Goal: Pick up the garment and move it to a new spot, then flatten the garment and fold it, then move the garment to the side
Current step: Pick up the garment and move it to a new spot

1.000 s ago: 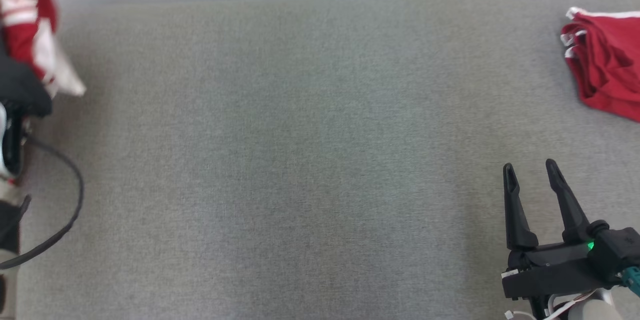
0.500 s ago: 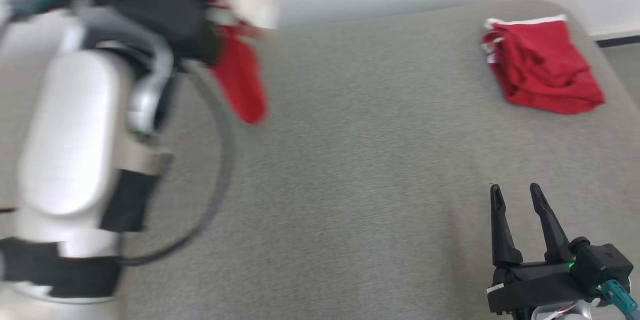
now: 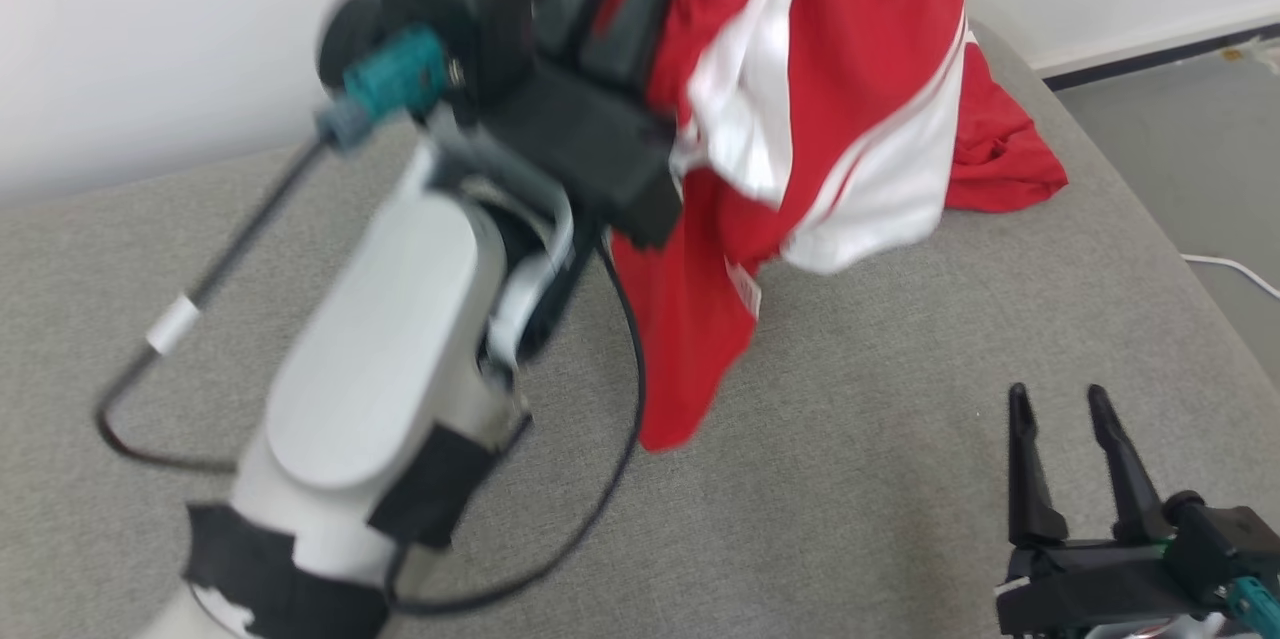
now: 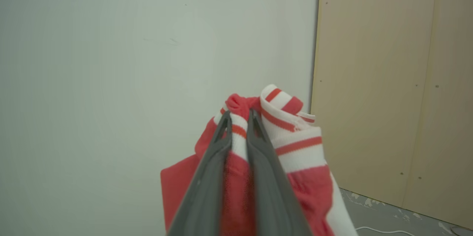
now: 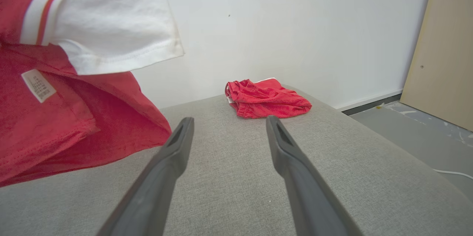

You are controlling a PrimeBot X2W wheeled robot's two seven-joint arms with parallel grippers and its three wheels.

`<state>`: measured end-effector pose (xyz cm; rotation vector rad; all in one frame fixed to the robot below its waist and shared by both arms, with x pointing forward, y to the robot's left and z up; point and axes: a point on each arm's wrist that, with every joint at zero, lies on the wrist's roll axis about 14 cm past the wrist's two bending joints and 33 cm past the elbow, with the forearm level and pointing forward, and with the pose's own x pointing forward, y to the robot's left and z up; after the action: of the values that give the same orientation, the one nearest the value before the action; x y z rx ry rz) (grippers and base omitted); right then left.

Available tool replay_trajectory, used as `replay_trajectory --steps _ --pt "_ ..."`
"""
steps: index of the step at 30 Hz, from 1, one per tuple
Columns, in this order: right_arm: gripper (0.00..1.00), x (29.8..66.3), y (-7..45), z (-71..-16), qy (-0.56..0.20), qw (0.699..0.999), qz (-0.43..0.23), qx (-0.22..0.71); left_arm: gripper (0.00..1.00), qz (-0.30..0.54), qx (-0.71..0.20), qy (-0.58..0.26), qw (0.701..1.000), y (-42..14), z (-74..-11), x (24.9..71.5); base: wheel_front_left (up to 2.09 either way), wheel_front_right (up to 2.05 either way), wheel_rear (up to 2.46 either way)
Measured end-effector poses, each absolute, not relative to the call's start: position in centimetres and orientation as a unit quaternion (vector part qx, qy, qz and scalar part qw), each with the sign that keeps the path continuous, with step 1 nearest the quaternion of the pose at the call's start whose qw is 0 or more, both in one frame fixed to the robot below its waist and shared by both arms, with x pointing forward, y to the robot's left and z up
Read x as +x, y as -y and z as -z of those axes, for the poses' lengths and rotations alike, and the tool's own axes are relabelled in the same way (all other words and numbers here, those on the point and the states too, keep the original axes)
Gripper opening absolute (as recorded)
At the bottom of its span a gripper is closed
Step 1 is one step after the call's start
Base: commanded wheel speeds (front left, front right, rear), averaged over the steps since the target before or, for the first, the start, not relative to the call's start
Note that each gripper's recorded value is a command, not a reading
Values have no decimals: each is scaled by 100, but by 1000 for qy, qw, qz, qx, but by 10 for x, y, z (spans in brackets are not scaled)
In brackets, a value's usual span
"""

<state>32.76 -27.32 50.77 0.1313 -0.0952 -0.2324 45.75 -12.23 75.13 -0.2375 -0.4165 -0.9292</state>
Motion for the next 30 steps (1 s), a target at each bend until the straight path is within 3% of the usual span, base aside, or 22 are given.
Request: replay_trajectory --steps 8,16,26,27,28,29,30 --pt "100 337 263 -505 43 993 96 59 0 359 -166 105 912 81 -663 469 0 0 0" --pt "100 356 243 -503 38 996 58 58 0 209 -142 9 968 -28 -548 481 0 0 0" --pt "100 363 234 -498 29 997 41 56 0 91 -146 -57 983 -115 -476 460 0 0 0" --pt "100 363 235 -498 29 997 40 55 38 85 -142 -63 984 -120 -470 457 0 0 0" --pt "100 363 235 -498 28 997 39 54 88 80 -137 -63 985 -125 -468 455 0 0 0" --pt "100 363 235 -498 29 997 38 53 100 78 -132 -60 986 -128 -468 453 0 0 0" --pt "100 363 234 -499 29 997 37 54 100 76 -129 -56 987 -131 -469 453 0 0 0"
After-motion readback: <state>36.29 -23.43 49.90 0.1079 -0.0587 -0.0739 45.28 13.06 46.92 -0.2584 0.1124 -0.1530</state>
